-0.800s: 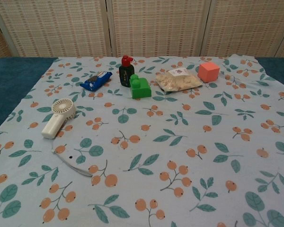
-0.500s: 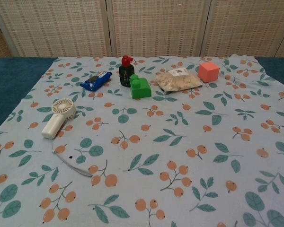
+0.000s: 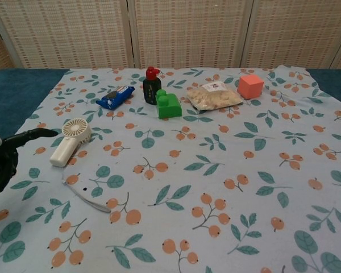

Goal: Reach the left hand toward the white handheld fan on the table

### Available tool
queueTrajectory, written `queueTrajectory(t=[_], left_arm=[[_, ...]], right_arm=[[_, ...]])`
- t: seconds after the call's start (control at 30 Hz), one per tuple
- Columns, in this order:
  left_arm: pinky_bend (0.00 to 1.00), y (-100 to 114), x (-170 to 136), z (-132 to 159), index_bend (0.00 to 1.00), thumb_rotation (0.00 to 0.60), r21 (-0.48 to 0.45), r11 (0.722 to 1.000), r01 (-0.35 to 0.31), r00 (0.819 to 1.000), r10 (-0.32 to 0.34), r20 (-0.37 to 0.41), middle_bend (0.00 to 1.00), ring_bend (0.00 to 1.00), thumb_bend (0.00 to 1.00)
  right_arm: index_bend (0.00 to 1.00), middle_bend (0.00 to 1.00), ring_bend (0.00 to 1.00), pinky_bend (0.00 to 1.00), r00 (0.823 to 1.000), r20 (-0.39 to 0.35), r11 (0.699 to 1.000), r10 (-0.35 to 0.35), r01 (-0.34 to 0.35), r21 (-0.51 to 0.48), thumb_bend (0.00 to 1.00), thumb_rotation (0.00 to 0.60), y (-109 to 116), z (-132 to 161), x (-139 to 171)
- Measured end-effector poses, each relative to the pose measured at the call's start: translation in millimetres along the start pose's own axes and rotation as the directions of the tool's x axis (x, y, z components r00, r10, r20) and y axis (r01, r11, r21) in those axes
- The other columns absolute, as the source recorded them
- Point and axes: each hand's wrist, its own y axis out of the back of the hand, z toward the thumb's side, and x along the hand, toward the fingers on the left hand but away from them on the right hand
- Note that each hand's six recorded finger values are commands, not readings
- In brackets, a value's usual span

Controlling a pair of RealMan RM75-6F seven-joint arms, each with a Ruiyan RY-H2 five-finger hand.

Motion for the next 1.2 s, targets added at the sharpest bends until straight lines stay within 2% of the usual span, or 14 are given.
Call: queueTrajectory(t=[0.1, 0.27, 0.43, 0.63, 1.2], left_arm=[[1.0, -3.9, 17.2, -5.7, 0.0, 0.6, 0.026, 1.0, 0.004, 1.0, -0.004, -0.006, 0.93, 0.82, 0.83], [1.0, -12.6, 39.9, -13.4, 0.01, 0.6, 0.139, 0.99, 0.01, 1.0, -0.007, -0.026, 0.97, 0.85, 0.82], [1.0, -21.9, 54.5, -21.9, 0.01, 0.6, 0.173, 0.984, 0.041, 0.998, -0.031, -0.055, 0.97, 0.85, 0.74], [1.0, -25.6, 60.4, -32.9, 0.01, 0.6, 0.203, 0.977, 0.067, 0.995, -0.049, -0.093, 0.98, 0.85, 0.73], [1.0, -30.5, 56.7, -46.2, 0.02, 0.6, 0.253, 0.962, 0.099, 0.989, -0.068, -0.128, 0.98, 0.86, 0.72]], right_arm=[[0.0, 0.0, 0.0, 0.0, 1.0, 0.001, 1.0, 0.002, -0.002, 0.003, 0.19, 0.6, -1.1, -0.7, -1.2], [0.0, 0.0, 0.0, 0.0, 1.0, 0.002, 1.0, 0.006, -0.006, 0.004, 0.19, 0.6, -1.2, 2.0, -0.6], [0.0, 0.0, 0.0, 0.0, 1.0, 0.004, 1.0, 0.008, -0.008, 0.006, 0.19, 0.6, 0.0, 3.3, 1.7], [0.0, 0.0, 0.0, 0.0, 1.0, 0.012, 1.0, 0.007, -0.007, 0.006, 0.19, 0.6, 2.3, 2.9, 3.0], [0.0, 0.0, 0.0, 0.0, 0.999, 0.011, 0.999, 0.034, -0.034, -0.002, 0.19, 0.6, -3.5, 5.8, 2.3]])
